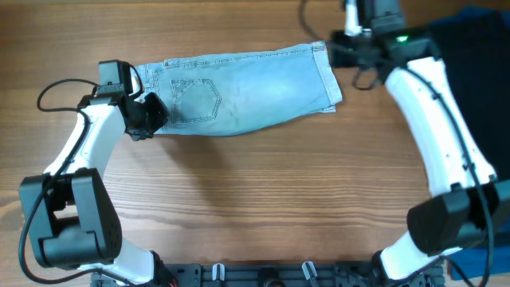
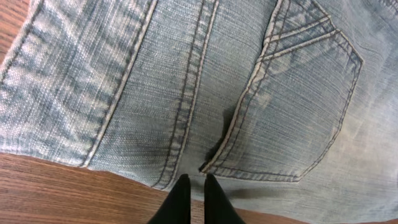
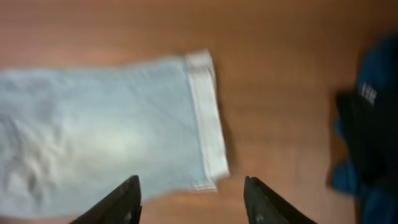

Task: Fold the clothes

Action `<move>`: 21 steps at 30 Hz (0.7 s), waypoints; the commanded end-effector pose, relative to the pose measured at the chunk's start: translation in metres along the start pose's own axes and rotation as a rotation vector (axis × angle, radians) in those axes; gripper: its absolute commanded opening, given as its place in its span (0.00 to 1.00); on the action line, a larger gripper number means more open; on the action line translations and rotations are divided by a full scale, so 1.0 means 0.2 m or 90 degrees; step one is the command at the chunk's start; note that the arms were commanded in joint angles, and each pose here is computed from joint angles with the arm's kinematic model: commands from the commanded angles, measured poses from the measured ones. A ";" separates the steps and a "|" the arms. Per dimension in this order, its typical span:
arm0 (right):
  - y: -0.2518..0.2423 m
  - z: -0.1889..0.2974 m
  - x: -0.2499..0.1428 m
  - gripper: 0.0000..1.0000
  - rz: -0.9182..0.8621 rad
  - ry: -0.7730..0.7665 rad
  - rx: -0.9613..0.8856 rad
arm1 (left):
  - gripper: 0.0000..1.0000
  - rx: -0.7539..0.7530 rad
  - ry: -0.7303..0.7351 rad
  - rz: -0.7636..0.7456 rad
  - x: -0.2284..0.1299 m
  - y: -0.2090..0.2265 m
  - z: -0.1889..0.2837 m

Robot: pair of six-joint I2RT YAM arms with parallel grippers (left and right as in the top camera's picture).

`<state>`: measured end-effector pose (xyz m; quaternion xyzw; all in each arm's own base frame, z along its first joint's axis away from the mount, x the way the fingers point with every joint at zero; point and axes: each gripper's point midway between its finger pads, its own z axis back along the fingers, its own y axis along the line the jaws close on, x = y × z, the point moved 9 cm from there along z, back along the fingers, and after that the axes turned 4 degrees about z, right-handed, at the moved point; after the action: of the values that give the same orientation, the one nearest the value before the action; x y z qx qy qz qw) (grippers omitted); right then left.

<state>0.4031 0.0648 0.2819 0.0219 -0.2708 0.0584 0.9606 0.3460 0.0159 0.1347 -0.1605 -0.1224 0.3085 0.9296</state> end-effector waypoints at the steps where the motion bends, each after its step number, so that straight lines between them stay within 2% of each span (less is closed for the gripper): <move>1: -0.09 -0.16 -0.11 0.57 0.009 0.070 0.130 | 0.10 0.000 0.000 -0.008 0.01 0.00 -0.01; 8: -0.15 -0.44 -0.29 0.57 -0.013 0.130 0.163 | 0.11 0.000 0.000 -0.008 0.01 0.00 -0.01; 16: -0.18 -0.74 -0.45 0.58 -0.017 0.148 0.126 | 0.11 0.000 0.000 -0.008 0.01 0.00 -0.01; 21: -0.17 -0.82 -0.49 0.60 -0.030 0.170 0.128 | 0.11 0.000 0.001 -0.008 0.01 0.00 -0.01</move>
<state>0.4104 0.0315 0.1056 0.1201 -0.1496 0.0667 0.9792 0.3460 0.0159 0.1347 -0.1605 -0.1224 0.3085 0.9296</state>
